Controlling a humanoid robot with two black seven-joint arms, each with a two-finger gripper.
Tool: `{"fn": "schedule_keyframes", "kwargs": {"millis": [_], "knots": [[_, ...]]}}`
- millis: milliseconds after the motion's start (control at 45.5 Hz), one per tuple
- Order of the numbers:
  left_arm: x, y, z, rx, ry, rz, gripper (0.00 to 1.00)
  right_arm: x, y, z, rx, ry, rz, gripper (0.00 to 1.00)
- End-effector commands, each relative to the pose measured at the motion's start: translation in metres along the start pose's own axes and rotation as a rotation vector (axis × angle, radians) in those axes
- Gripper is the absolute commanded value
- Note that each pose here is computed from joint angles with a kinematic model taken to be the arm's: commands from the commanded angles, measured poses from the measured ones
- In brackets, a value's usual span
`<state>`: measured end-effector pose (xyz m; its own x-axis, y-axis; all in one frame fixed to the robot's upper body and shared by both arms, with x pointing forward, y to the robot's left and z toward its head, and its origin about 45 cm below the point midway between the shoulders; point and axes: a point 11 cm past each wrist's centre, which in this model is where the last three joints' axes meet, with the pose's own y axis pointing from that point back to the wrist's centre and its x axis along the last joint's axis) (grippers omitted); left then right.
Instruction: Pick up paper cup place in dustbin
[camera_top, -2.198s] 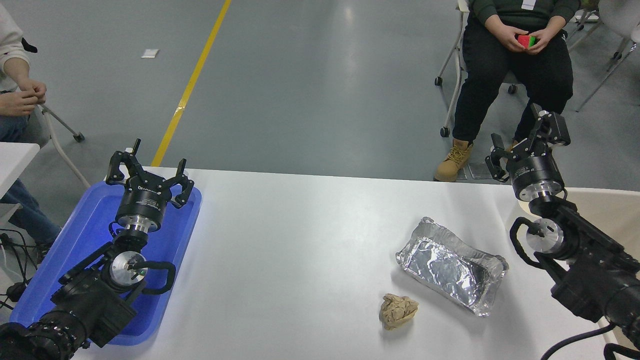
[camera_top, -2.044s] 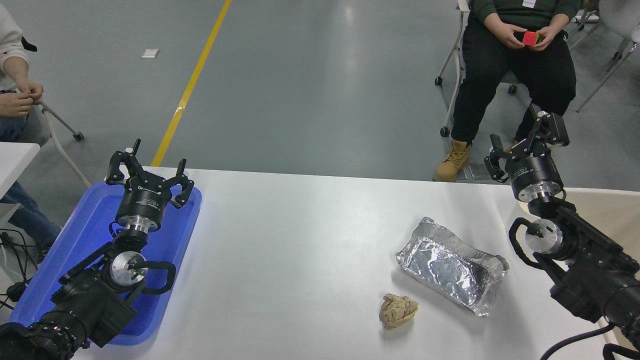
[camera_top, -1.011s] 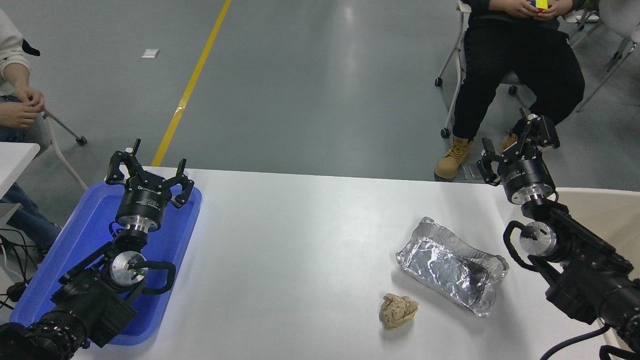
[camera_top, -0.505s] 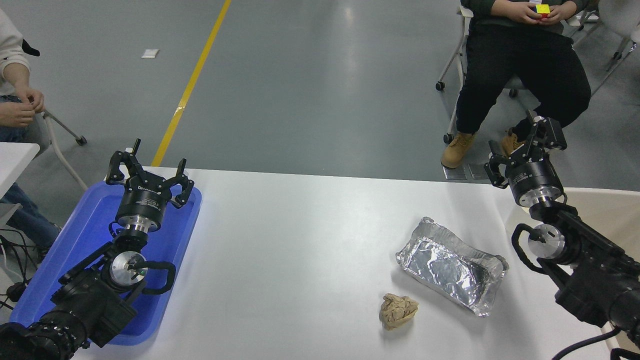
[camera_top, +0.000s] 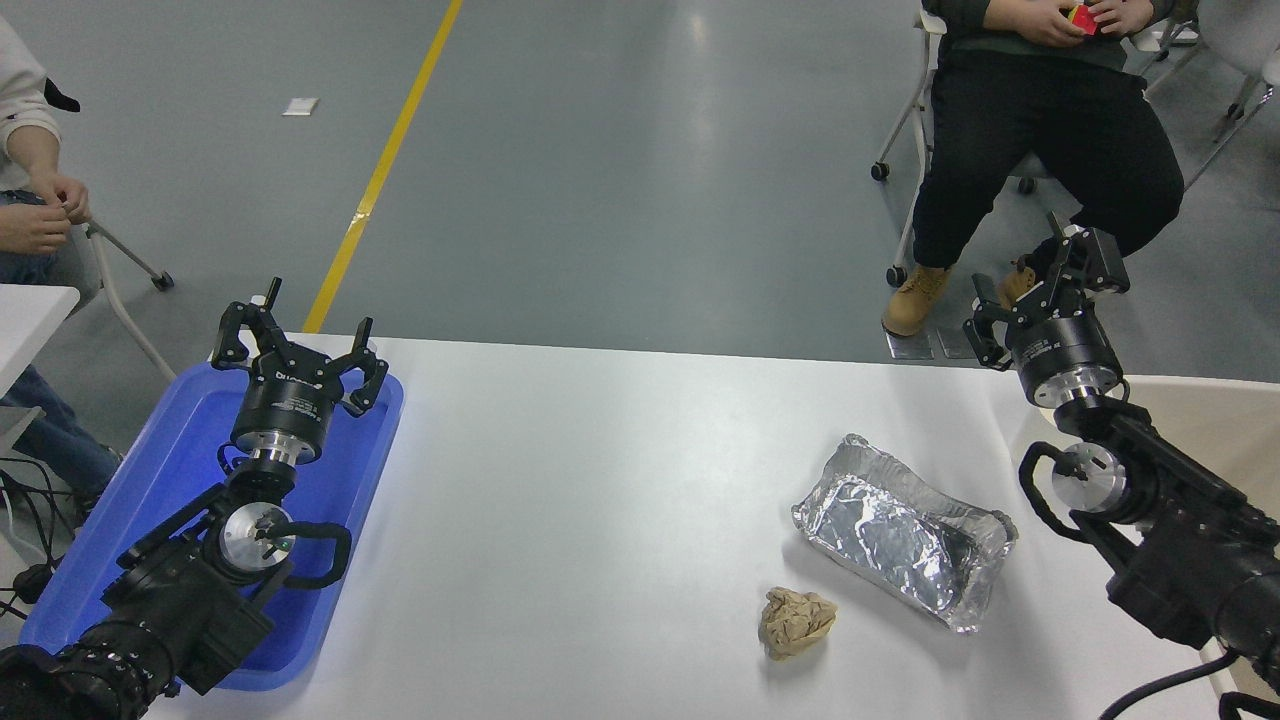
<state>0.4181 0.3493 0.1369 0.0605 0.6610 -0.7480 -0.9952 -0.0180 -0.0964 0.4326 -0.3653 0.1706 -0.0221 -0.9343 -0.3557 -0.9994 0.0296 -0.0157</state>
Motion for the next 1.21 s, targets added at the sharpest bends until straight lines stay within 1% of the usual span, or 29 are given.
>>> {"fn": "schedule_keyframes", "kwargs": {"millis": [0, 154, 330, 462, 571, 769, 945, 1077, 1187], "knots": [[0.0, 0.0, 0.0, 0.0, 0.0, 0.0, 1.0, 0.015, 0.001, -0.011, 0.006, 0.038, 0.017, 1.0], [0.0, 0.0, 0.0, -0.001, 0.0, -0.001, 1.0, 0.03, 0.0, -0.032, -0.007, 0.153, -0.003, 1.0], [0.0, 0.0, 0.0, 0.0, 0.0, 0.0, 1.0, 0.046, -0.004, -0.065, -0.037, 0.341, -0.043, 1.0], [0.0, 0.0, 0.0, 0.0, 0.0, 0.0, 1.0, 0.061, -0.003, -0.089, -0.098, 0.531, -0.084, 1.0], [0.0, 0.0, 0.0, 0.0, 0.0, 0.0, 1.0, 0.066, -0.004, -0.103, -0.176, 0.712, -0.136, 1.0], [0.0, 0.0, 0.0, 0.0, 0.0, 0.0, 1.0, 0.078, -0.003, -0.123, -0.366, 1.032, -0.211, 1.0], [-0.001, 0.0, 0.0, -0.001, 0.001, -0.002, 1.0, 0.084, -0.002, -0.148, -0.614, 1.331, -0.31, 1.0], [-0.001, 0.0, 0.0, -0.001, 0.001, -0.002, 1.0, 0.082, 0.0, -0.168, -0.786, 1.458, -0.385, 1.0], [0.0, 0.0, 0.0, -0.001, 0.0, -0.001, 1.0, 0.077, 0.0, -0.183, -0.887, 1.546, -0.417, 1.0]]}}
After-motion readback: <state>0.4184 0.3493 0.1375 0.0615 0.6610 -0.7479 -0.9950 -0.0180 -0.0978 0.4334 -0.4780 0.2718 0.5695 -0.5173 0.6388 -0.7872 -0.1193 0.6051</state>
